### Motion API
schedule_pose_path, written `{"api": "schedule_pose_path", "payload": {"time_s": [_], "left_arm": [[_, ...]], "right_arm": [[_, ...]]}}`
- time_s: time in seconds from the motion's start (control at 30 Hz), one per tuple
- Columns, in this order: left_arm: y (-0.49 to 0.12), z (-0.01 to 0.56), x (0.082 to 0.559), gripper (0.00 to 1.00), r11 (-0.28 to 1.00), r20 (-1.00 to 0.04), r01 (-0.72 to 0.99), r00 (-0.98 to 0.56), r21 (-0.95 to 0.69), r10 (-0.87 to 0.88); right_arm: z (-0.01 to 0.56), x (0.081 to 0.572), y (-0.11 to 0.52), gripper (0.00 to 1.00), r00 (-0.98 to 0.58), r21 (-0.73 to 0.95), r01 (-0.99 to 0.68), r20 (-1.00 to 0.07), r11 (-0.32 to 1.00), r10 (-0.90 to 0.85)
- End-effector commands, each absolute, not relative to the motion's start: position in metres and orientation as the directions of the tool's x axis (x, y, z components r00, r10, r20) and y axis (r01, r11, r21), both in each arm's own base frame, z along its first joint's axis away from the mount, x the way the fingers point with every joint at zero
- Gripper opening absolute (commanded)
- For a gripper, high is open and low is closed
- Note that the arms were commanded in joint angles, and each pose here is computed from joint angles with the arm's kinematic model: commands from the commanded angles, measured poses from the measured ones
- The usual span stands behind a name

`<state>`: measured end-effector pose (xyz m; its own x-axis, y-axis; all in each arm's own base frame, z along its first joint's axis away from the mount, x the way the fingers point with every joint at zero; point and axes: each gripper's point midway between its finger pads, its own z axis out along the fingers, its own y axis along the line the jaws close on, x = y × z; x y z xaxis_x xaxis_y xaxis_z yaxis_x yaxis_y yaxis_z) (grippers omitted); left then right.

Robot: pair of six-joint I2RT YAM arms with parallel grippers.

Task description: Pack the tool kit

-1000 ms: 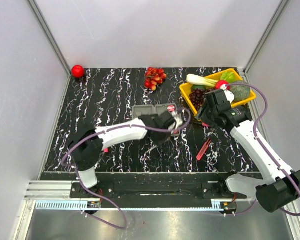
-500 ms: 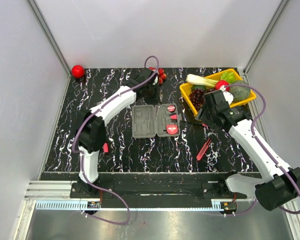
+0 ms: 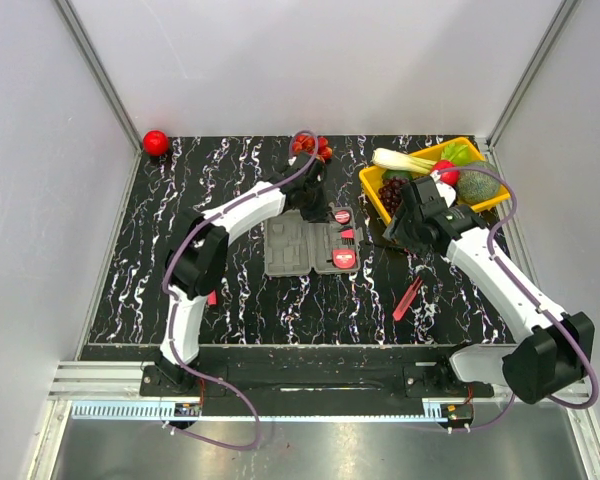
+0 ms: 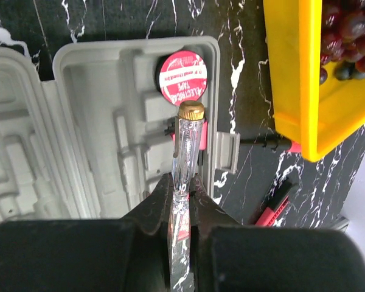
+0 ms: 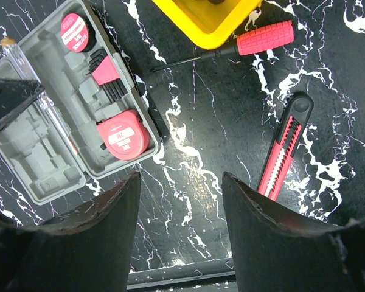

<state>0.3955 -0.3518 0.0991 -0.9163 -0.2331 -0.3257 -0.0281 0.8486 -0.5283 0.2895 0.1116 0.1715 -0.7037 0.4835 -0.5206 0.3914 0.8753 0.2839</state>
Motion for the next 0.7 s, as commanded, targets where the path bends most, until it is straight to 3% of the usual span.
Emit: {"api": "schedule_pose_path", "payload": {"time_s": [0.0, 0.67], "left_arm": [[-0.364, 0.098, 0.422, 0.00, 0.824, -0.363, -0.055, -0.880, -0.565, -0.308], [-0.353, 0.044, 0.431, 0.00, 0.876, -0.373, -0.125, -0.870, -0.466, -0.322]], "right_arm": [[0.180, 0.302, 0.117, 0.62, -0.691, 0.316, 0.373, -0.533, 0.873, 0.488], [0.170, 0.300, 0.117, 0.61, -0.717, 0.303, 0.366, -0.511, 0.880, 0.474]]}}
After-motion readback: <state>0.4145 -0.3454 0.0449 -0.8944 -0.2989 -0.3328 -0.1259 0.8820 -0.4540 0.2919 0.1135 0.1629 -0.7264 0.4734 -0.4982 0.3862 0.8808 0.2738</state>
